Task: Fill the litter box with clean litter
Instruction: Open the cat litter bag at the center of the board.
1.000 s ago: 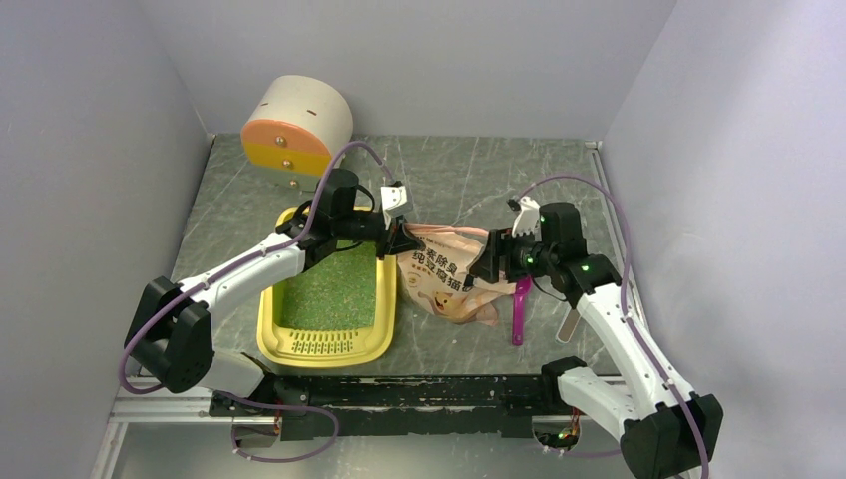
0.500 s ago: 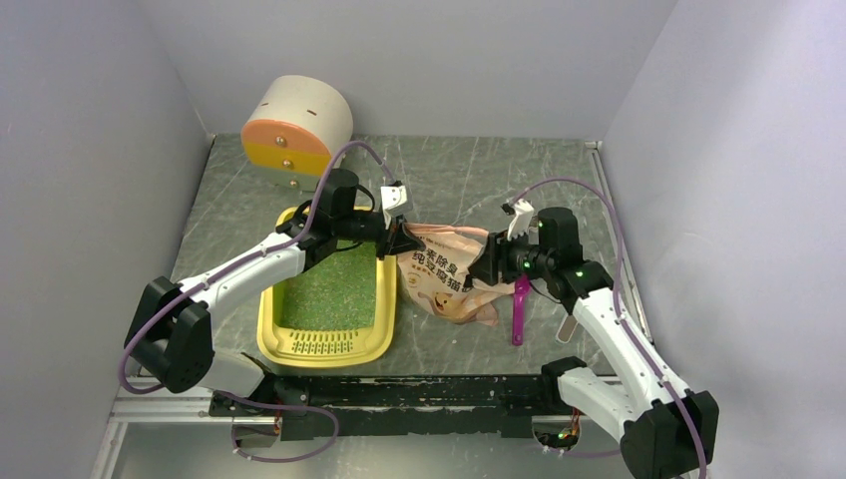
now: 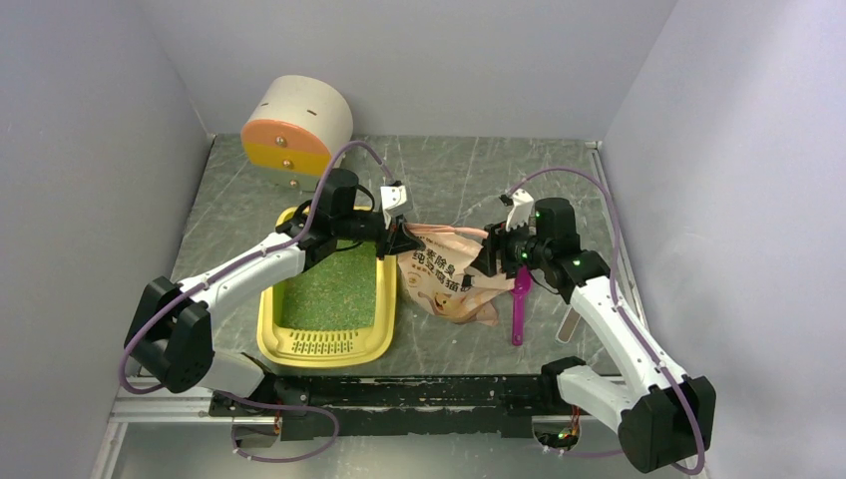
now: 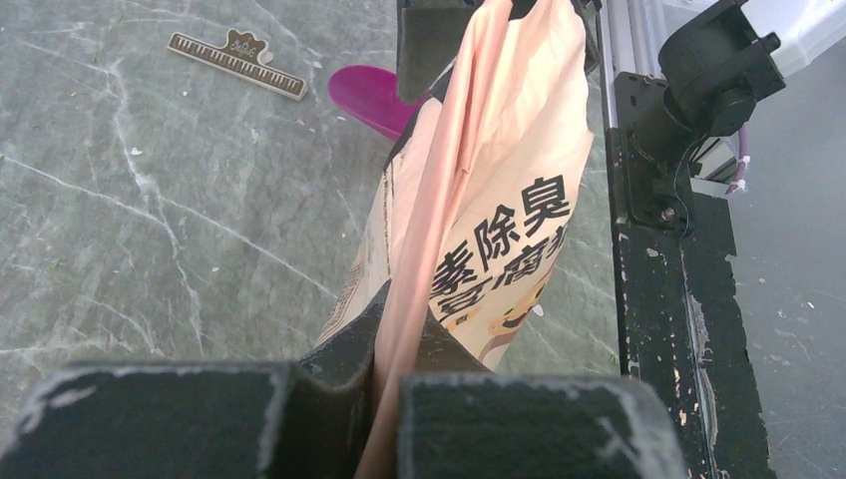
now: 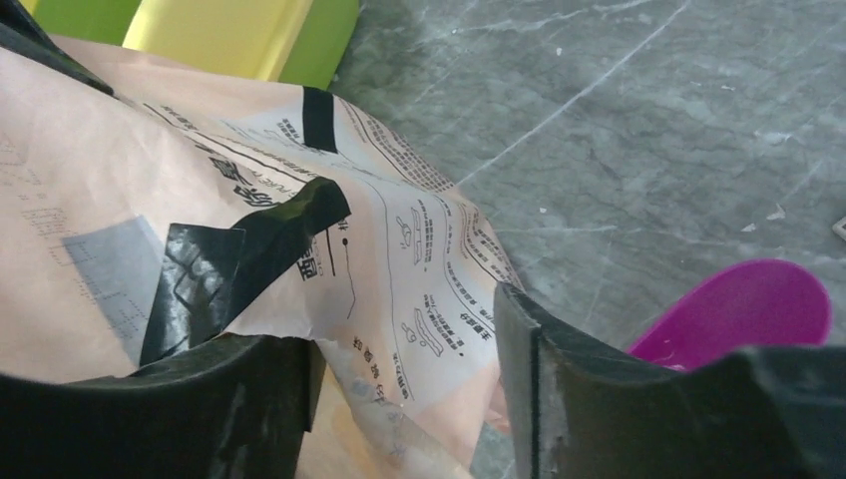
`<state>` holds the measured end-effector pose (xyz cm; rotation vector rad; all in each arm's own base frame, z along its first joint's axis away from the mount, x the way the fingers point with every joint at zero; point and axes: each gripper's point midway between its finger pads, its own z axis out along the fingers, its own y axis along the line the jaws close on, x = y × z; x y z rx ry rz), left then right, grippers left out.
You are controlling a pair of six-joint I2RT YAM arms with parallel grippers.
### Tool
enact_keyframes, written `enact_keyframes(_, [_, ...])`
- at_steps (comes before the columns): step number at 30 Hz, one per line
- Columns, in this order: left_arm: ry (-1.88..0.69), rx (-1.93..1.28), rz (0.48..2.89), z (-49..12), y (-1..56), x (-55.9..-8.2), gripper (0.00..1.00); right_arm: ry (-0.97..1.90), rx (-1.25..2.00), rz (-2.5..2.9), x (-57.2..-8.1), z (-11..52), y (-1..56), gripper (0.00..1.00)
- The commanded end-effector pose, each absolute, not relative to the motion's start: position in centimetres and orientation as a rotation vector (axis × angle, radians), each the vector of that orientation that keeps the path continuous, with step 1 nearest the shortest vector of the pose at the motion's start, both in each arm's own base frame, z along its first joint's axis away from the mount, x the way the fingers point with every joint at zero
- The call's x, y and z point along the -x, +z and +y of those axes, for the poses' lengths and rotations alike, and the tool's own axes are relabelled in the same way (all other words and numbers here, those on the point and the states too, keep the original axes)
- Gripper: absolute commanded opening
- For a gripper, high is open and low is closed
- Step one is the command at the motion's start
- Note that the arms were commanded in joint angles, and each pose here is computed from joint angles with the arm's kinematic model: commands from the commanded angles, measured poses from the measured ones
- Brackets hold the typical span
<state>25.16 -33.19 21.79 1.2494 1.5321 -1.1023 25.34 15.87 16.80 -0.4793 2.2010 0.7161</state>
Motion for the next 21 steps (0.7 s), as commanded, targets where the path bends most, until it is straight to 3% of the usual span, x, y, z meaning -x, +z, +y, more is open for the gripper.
enact_keyframes(1, [-1.08, -1.248, 1.389, -33.5, 25.5, -25.9, 0.05, 0.724, 0.528, 2.132, -26.1, 16.4, 18.2, 0.65])
enact_keyframes(3, [-1.094, -1.245, 1.388, -33.6, 25.4, -25.8, 0.05, 0.744, 0.544, 2.153, -26.2, 16.7, 17.4, 0.64])
enact_keyframes(4, [-1.1, -1.245, 1.385, -33.7, 25.5, -25.7, 0.05, 0.771, 0.575, 2.153, -26.2, 17.1, 17.3, 0.57])
enact_keyframes(7, [-1.1, -1.252, 1.384, -33.7, 25.5, -25.7, 0.05, 0.817, 0.59, 2.135, -26.8, 18.0, 17.8, 0.29])
enact_keyframes(9, [-1.09, -1.249, 1.38, -33.7, 25.6, -25.9, 0.05, 0.789, 0.535, 2.103, -28.0, 17.9, 18.8, 0.06])
enact_keyframes(10, [-1.086, -1.245, 1.377, -33.8, 25.7, -26.1, 0.05, 0.781, 0.509, 2.071, -28.5, 17.9, 19.5, 0.0])
enact_keyframes(21, [-1.028, -1.228, 1.26, -34.7, 30.0, -31.1, 0.05, 0.69, 0.196, 1.747, -33.1, 16.9, 28.2, 0.0])
